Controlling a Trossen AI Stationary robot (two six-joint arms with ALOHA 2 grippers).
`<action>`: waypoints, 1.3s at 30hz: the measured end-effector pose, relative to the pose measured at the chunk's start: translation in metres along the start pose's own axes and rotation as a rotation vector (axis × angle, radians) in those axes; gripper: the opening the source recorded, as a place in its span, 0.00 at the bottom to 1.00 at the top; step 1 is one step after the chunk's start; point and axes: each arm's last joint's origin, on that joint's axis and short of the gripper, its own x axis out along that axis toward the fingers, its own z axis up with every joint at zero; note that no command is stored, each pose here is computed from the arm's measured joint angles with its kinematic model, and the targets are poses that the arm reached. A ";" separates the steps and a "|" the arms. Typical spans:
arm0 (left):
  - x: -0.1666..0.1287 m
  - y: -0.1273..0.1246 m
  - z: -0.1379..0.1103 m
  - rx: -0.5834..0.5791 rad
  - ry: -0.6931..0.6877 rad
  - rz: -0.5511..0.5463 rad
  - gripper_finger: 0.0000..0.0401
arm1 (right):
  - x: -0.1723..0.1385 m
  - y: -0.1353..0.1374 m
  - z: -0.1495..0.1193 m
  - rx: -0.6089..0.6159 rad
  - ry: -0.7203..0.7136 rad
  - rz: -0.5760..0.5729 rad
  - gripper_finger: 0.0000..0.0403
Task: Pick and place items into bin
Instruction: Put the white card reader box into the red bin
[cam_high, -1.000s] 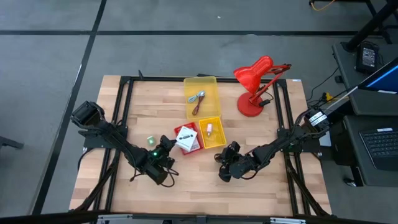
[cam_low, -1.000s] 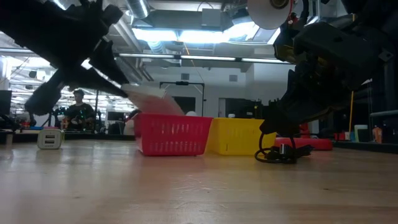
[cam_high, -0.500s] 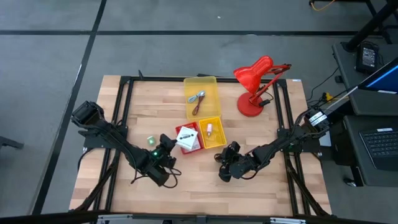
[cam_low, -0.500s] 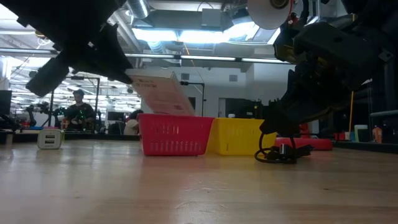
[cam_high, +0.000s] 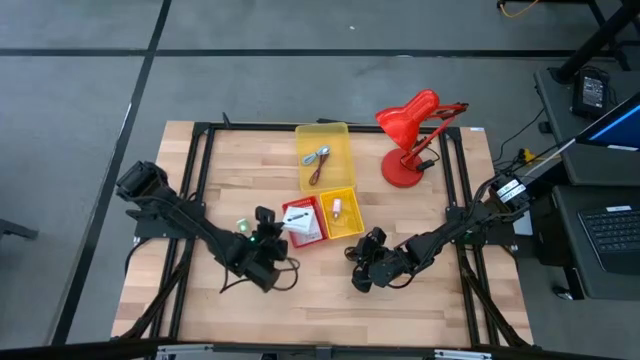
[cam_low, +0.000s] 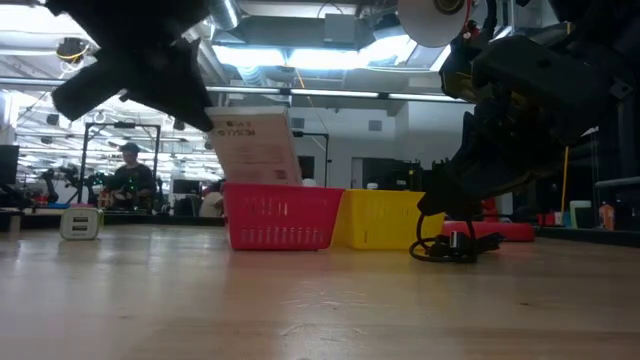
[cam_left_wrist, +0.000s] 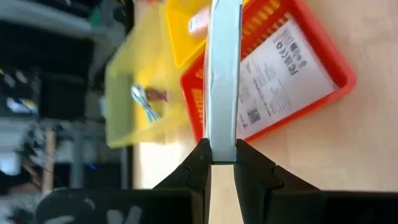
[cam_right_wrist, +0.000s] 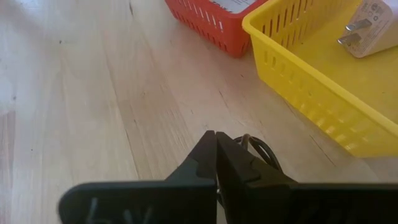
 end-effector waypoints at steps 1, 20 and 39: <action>0.002 0.002 0.000 -0.026 0.020 -0.009 0.10 | 0.000 0.000 0.000 0.000 0.000 0.000 0.00; 0.010 0.010 -0.005 -0.179 0.104 -0.033 0.11 | 0.000 -0.002 -0.002 -0.013 0.018 -0.017 0.00; 0.011 0.010 -0.004 -0.316 0.103 -0.033 0.22 | 0.000 -0.002 -0.002 -0.010 0.018 -0.017 0.00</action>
